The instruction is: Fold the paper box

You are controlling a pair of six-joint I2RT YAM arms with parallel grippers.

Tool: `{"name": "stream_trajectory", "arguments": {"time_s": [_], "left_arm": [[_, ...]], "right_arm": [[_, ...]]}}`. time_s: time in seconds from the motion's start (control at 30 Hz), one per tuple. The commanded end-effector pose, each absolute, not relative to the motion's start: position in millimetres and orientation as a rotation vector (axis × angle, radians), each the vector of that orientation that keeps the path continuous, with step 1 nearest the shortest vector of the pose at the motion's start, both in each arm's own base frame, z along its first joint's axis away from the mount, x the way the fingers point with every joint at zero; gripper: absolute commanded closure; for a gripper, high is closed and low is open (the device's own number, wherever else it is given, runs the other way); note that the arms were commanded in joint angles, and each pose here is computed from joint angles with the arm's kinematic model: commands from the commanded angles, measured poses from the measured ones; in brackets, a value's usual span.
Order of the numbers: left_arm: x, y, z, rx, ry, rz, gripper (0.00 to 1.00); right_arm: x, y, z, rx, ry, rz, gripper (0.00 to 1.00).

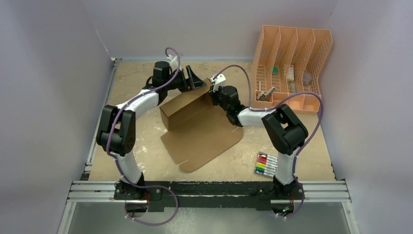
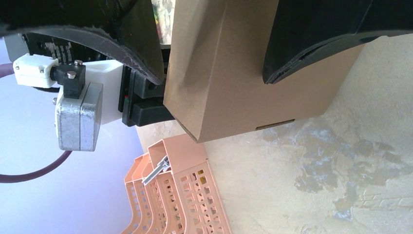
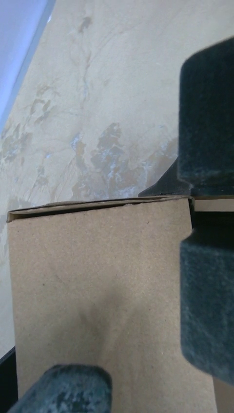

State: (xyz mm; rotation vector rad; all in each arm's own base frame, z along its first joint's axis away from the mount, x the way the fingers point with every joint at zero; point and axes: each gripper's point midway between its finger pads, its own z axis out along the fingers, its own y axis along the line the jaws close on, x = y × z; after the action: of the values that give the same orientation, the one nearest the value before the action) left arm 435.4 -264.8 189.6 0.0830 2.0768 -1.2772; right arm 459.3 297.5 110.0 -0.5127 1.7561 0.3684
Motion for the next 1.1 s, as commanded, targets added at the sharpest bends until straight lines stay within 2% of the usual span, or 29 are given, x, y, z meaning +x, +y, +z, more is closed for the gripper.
{"name": "stream_trajectory", "arguments": {"time_s": [0.0,0.17,0.3,0.4,0.63,0.8,1.07], "left_arm": [[389.6,-285.4,206.2,0.159,2.137,-1.467,0.27],[392.0,-266.1,193.2,0.113,2.207,-1.385,0.27],[419.4,-213.8,174.1,-0.033,2.252,-1.159,0.27],[447.0,-181.9,183.9,-0.151,2.155,-1.134,0.27],[486.4,-168.2,215.5,-0.176,1.945,-1.145,0.26],[500.7,-193.9,179.7,-0.142,2.025,-1.263,0.27],[467.5,-259.0,111.9,-0.056,2.218,-1.4,0.3]], "right_arm": [[468.9,261.4,128.9,-0.299,1.769,0.173,1.0],[463.4,261.8,135.0,-0.321,1.774,0.17,1.0],[453.7,274.7,130.9,-0.437,1.787,0.229,1.0],[446.6,279.2,123.7,-0.484,1.804,0.261,1.0],[436.1,279.9,117.5,-0.543,1.821,0.278,1.0],[432.1,286.8,118.7,-0.58,1.808,0.317,0.98],[430.9,292.8,111.2,-0.581,1.804,0.359,0.9]]}}
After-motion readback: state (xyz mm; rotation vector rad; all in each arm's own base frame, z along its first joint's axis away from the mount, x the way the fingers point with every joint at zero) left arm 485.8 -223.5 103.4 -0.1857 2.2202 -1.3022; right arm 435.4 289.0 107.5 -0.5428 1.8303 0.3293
